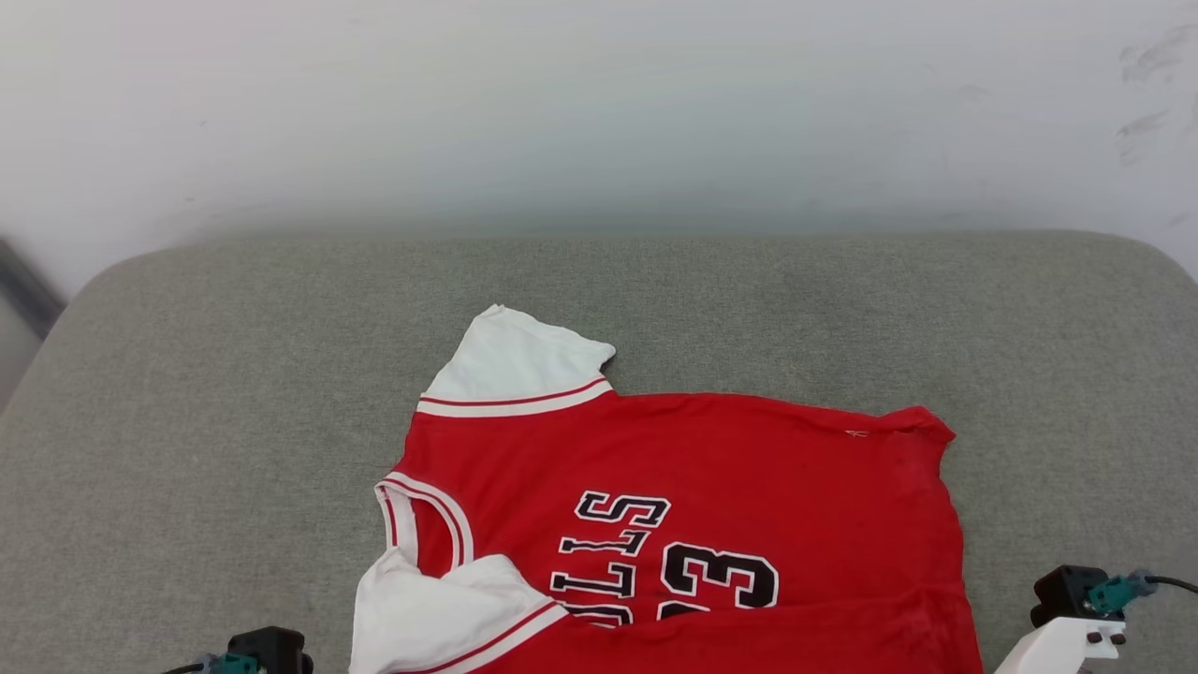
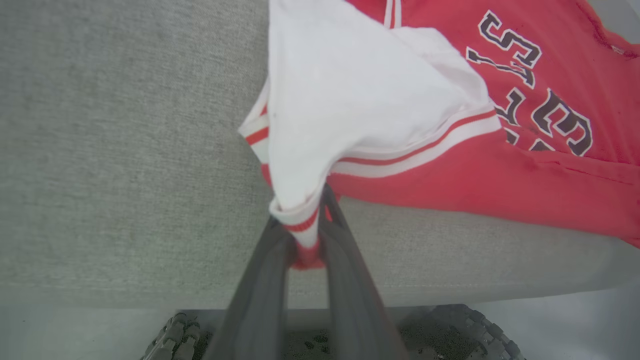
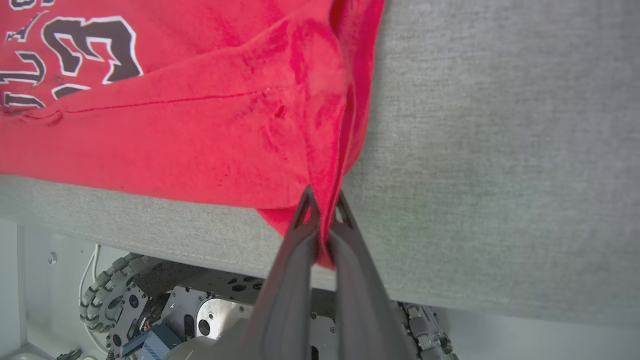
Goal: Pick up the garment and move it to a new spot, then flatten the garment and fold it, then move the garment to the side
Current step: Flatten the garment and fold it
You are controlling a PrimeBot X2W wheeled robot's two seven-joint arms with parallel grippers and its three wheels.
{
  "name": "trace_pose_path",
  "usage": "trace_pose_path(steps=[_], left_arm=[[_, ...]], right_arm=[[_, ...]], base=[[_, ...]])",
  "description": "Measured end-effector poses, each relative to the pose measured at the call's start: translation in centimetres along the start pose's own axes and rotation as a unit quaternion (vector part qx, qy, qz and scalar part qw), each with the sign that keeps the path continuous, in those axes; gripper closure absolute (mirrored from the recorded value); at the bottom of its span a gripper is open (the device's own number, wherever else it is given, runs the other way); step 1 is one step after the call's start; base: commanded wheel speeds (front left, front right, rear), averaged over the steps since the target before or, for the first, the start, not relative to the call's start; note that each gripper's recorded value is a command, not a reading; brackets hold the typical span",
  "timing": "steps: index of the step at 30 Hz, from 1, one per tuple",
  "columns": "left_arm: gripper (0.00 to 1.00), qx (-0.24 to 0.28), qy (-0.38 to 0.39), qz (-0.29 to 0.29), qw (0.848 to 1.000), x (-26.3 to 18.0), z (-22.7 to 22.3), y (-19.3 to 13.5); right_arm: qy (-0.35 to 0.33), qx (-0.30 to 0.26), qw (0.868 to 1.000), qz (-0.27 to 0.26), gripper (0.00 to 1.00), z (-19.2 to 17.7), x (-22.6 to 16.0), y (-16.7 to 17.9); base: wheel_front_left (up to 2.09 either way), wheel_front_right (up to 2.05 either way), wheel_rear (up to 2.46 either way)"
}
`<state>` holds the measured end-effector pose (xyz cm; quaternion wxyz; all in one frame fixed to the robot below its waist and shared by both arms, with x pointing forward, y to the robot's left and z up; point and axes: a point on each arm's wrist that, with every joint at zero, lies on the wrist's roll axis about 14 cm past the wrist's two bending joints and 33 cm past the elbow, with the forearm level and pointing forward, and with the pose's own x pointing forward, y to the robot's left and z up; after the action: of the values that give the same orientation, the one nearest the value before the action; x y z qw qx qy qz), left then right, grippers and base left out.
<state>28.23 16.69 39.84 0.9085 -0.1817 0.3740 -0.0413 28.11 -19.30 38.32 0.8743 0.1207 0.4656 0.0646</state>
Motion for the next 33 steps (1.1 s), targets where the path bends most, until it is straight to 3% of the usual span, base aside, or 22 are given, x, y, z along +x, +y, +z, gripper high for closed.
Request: trace_pose_path(steps=[1,2,3,6,10,14,15,16,20,26,33], left_arm=[[1.00,-0.005,0.007,-0.001,1.000,0.0,-0.5,0.0],[0.77,-0.007,0.006,0.000,1.000,0.1,-0.7,0.0],[0.00,-0.009,0.003,0.002,1.000,0.2,-0.8,0.1],[0.00,-0.012,-0.014,0.000,1.000,0.5,-0.3,-0.1],[0.00,0.010,-0.090,-0.016,0.996,0.8,3.6,-1.3],[0.00,0.039,-0.164,-0.034,0.985,1.2,7.9,-3.1],[0.00,0.060,-0.206,-0.062,0.975,1.7,10.8,-5.4],[0.00,0.067,-0.219,-0.070,0.971,2.0,11.9,-6.2],[0.00,0.089,-0.249,-0.094,0.960,3.6,15.6,-8.5],[0.00,0.128,-0.214,-0.116,0.961,9.2,19.4,-10.1],[0.00,0.176,-0.056,-0.122,0.975,16.8,19.5,-9.8]], right_arm=[[-0.002,0.001,1.000,0.000,0.79,-0.2,0.0,0.0],[-0.008,0.003,1.000,0.002,0.00,-0.3,0.1,0.1],[-0.019,0.004,1.000,0.003,0.00,-0.1,0.1,0.2],[-0.079,-0.004,0.997,0.005,0.00,1.6,0.0,0.5],[-0.190,-0.012,0.982,0.002,0.00,5.0,-1.4,0.6],[-0.296,-0.035,0.954,-0.017,0.00,8.7,-3.6,0.1],[-0.350,-0.050,0.935,-0.030,0.00,10.5,-5.1,0.0],[-0.369,-0.053,0.927,-0.031,0.00,11.2,-5.6,0.1],[-0.410,-0.064,0.909,-0.038,0.00,13.1,-6.7,0.6],[-0.419,-0.060,0.905,-0.037,0.00,15.2,-5.3,1.4],[-0.399,-0.035,0.915,-0.058,0.00,15.0,-2.7,-0.1]], base=[[0.00,0.00,0.00],[0.00,0.00,0.00],[0.00,0.00,0.00],[0.00,0.00,0.00],[0.00,0.00,0.00],[0.00,0.00,0.00],[0.00,0.00,0.00],[0.00,0.00,0.00],[0.00,0.00,0.00],[0.00,0.00,0.00],[0.00,0.00,0.00]])
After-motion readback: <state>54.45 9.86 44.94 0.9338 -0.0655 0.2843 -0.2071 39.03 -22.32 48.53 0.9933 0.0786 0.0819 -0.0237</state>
